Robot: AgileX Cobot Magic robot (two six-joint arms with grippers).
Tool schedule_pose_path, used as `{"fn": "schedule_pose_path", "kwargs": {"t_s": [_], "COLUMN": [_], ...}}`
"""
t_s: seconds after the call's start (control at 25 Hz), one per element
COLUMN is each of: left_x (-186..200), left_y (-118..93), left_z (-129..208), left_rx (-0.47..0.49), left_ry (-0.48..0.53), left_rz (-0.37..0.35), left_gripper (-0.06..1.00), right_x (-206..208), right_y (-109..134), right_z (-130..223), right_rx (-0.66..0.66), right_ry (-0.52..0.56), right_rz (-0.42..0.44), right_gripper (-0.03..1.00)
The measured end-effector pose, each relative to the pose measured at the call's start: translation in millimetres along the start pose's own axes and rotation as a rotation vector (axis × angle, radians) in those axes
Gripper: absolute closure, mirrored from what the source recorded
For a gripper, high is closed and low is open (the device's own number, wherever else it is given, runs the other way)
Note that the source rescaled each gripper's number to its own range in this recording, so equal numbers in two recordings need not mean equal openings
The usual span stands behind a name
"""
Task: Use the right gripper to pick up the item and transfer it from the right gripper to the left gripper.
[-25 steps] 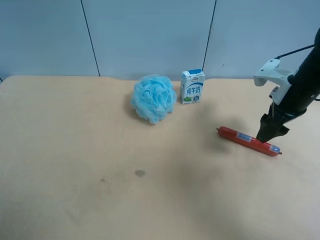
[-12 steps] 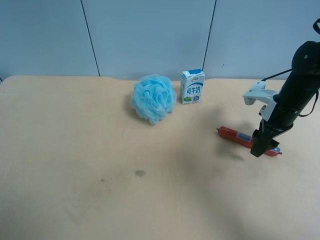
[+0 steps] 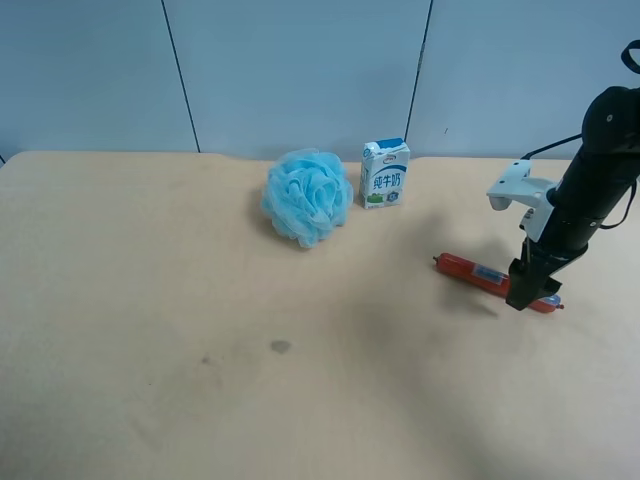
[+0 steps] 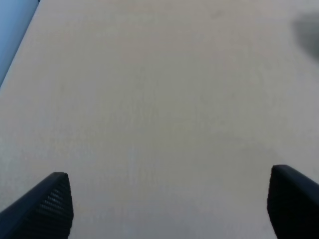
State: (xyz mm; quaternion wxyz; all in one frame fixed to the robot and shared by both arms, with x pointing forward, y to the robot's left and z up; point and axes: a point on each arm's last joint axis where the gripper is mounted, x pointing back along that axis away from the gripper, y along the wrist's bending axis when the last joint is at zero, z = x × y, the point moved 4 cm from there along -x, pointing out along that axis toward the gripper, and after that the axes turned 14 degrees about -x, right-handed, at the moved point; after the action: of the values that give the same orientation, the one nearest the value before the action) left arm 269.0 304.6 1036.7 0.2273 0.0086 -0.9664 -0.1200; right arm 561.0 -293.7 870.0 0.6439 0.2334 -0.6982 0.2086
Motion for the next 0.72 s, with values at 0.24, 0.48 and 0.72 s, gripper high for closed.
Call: {"fn": "schedule_pose_path", "kwargs": {"t_s": [0.24,0.48,0.72], "left_x": [0.0,0.0,0.0], "left_y": [0.0,0.0,0.0], "left_z": [0.0,0.0,0.0], "left_rx": [0.0,0.0,0.0], "left_ry": [0.0,0.0,0.0], "left_rz": [0.0,0.0,0.0], "left_gripper": [-0.06,-0.06,-0.06], "right_x": [-0.2,-0.4,-0.4], "right_y": [-3.0,-4.6,-4.4], "right_z": [-3.4,-5.3,-5.5], "right_rx": [0.0,0.0,-0.002], "right_ry": [-0.026,-0.04,-0.041], "right_rz": [0.022,0.034,0.032], "right_gripper": [0.1,0.12,0.13]}}
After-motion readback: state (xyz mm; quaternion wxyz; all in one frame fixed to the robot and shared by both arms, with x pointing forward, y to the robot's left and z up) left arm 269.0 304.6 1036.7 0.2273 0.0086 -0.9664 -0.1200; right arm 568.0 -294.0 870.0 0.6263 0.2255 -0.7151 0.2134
